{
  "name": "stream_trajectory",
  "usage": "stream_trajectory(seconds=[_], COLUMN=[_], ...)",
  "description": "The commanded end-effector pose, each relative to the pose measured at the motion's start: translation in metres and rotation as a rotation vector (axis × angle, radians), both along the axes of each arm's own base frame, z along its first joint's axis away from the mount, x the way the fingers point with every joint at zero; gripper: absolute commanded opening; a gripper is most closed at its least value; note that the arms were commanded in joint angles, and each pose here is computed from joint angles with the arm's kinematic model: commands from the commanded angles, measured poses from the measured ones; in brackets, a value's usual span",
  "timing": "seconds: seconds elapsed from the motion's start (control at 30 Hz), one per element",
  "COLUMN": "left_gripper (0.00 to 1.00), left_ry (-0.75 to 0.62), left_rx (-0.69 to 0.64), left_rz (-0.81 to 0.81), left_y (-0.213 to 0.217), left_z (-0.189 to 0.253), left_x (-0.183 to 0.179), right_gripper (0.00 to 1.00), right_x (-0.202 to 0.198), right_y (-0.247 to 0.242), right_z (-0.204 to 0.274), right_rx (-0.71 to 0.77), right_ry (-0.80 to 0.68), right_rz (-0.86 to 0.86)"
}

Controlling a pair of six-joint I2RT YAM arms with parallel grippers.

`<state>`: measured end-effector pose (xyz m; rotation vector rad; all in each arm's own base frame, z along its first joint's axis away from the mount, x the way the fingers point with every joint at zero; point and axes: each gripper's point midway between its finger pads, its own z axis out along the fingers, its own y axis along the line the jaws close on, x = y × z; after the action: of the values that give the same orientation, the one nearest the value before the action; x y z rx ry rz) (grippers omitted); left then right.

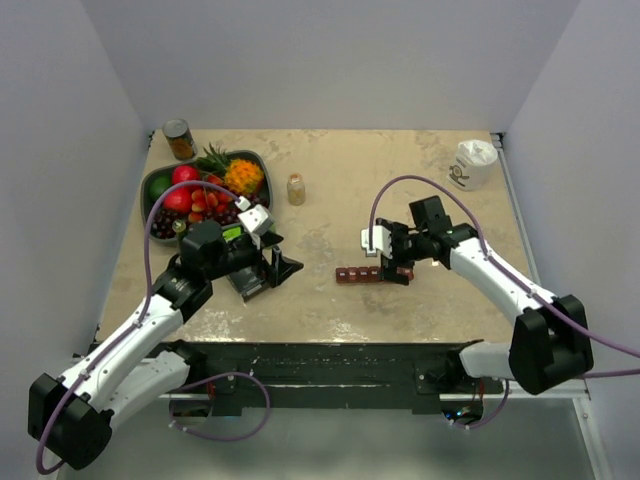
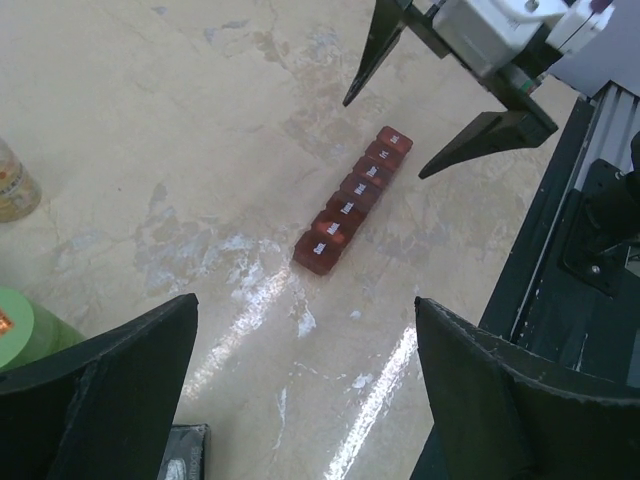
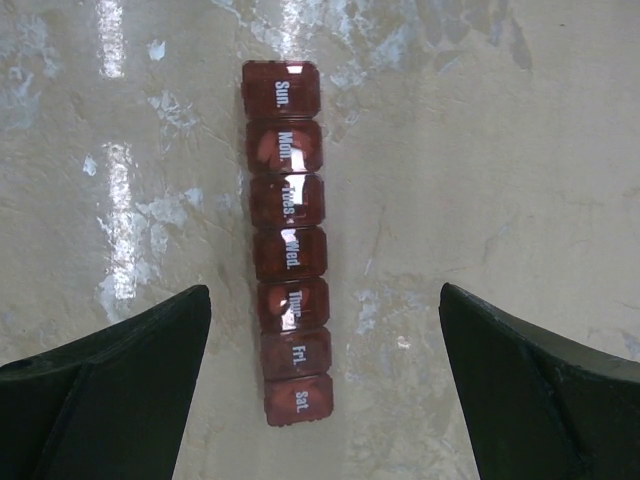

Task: Sort the pills into containers

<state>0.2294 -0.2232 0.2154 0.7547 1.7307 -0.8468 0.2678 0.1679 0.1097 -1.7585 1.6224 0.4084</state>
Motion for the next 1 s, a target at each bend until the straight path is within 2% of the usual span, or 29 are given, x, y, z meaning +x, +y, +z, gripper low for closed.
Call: stream_trajectory(seconds=[0.0, 0.13, 0.5, 0.6, 0.63, 0.73, 0.77, 0.87, 0.97], left_gripper=[0.93, 0.93, 0.92, 0.92, 0.92, 0.9, 0.89, 0.86, 0.84], left_ry=[-0.072, -0.087, -0.126, -0.135, -0.143, -0.168, -0.171, -0.211, -0.249], left_rx=[-0.017, -0.018, -0.015, -0.028, -0.033, -0.05, -0.055, -0.07, -0.047], left_rz=[-0.049, -0.047, -0.042, -0.062, -0.069, -0.105, -0.137, -0.172, -0.193], left_y=[-0.005, -0.004, -0.002, -0.004, -0.004, -0.007, -0.009, -0.012, -0.016], left_z=[0.007, 0.008, 0.006, 0.005, 0.005, 0.003, -0.002, -0.005, -0.012], left_x=[0.0, -0.001, 0.0, -0.004, -0.005, -0.011, -0.017, -0.023, -0.026], right_gripper=[0.97, 0.93, 0.68, 0.57, 0.49, 0.35, 0.27, 0.17, 0.11], right_x=[0.01, 0.012, 0.003, -0.001, -0.002, -0.004, -0.005, -0.006, -0.01], right_y=[0.011, 0.019, 0.022, 0.021, 0.021, 0.017, 0.016, 0.016, 0.022], right_z=[-0.015, -0.04, -0.084, -0.09, -0.091, -0.096, -0.096, -0.094, -0.086], right_rx=[-0.045, -0.099, -0.22, -0.228, -0.232, -0.253, -0.254, -0.252, -0.214], right_ry=[-0.046, -0.014, 0.065, 0.095, 0.096, 0.111, 0.114, 0.112, 0.125], right_rz=[0.037, 0.065, 0.123, 0.122, 0.122, 0.121, 0.125, 0.125, 0.137])
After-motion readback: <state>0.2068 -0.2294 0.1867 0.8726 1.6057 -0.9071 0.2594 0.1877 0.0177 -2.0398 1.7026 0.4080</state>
